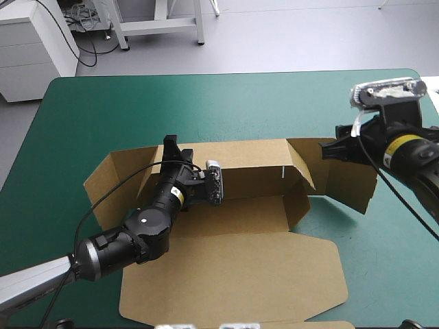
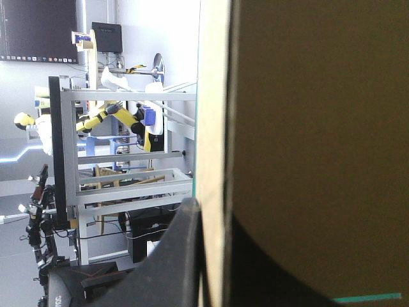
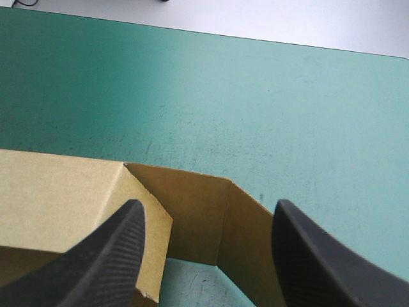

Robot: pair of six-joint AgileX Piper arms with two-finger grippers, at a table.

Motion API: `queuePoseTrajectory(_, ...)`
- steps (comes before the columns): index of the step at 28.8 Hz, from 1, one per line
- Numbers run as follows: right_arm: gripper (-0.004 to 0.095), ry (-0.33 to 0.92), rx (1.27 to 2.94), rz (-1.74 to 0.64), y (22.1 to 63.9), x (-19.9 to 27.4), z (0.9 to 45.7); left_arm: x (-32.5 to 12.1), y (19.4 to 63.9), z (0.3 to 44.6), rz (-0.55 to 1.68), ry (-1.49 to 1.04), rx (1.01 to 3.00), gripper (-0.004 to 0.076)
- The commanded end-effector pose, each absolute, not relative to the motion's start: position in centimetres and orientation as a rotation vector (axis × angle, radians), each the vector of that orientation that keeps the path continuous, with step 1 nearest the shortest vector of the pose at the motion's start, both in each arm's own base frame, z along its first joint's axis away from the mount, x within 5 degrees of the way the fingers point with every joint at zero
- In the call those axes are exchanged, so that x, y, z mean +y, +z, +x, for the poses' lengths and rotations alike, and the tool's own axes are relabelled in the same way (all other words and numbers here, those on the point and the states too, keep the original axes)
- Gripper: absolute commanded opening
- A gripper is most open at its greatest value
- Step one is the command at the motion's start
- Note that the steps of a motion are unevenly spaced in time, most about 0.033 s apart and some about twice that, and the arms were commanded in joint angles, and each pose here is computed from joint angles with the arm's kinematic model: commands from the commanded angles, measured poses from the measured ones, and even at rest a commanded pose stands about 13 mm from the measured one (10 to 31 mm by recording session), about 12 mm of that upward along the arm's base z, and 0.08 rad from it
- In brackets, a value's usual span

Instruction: Fold the box

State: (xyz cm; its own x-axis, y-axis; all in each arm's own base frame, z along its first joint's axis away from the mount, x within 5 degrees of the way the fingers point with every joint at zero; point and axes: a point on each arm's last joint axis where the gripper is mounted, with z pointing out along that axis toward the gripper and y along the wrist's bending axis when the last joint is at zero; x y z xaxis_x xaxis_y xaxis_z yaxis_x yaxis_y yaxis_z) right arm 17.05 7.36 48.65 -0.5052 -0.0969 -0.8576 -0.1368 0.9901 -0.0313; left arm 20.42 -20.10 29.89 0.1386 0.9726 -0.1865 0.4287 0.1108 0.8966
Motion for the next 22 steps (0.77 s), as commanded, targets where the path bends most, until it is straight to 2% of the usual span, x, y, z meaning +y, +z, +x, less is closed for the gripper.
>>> queuePoseTrajectory(1,0.0541,-0.03,2.065,-0.172,50.9,7.8,18.7,-20.2,30.5,19.9,1.428,0.671,1.468,-0.0008)
queuePoseTrajectory(3,0.0541,-0.071,2.095,-0.162,51.5,8.3,20.6,-20.1,30.5,19.9,1.428,0.675,1.468,-0.0008)
queuePoseTrajectory(5,0.0541,-0.061,2.112,-0.143,51.8,8.3,22.0,-20.1,30.5,19.9,1.428,0.675,1.468,-0.0008)
queuePoseTrajectory(9,0.0541,0.059,2.181,-0.165,51.6,7.8,25.4,-20.2,30.5,19.9,1.43,0.67,1.465,-0.0008)
queuePoseTrajectory(16,0.0541,0.267,2.325,-0.203,47.9,6.2,32.0,-20.8,30.5,19.7,1.466,0.618,1.408,-0.0008)
queuePoseTrajectory(22,0.0541,0.262,2.408,-0.267,44.7,6.7,35.1,-21.0,30.8,19.8,1.483,0.636,1.353,-0.0008)
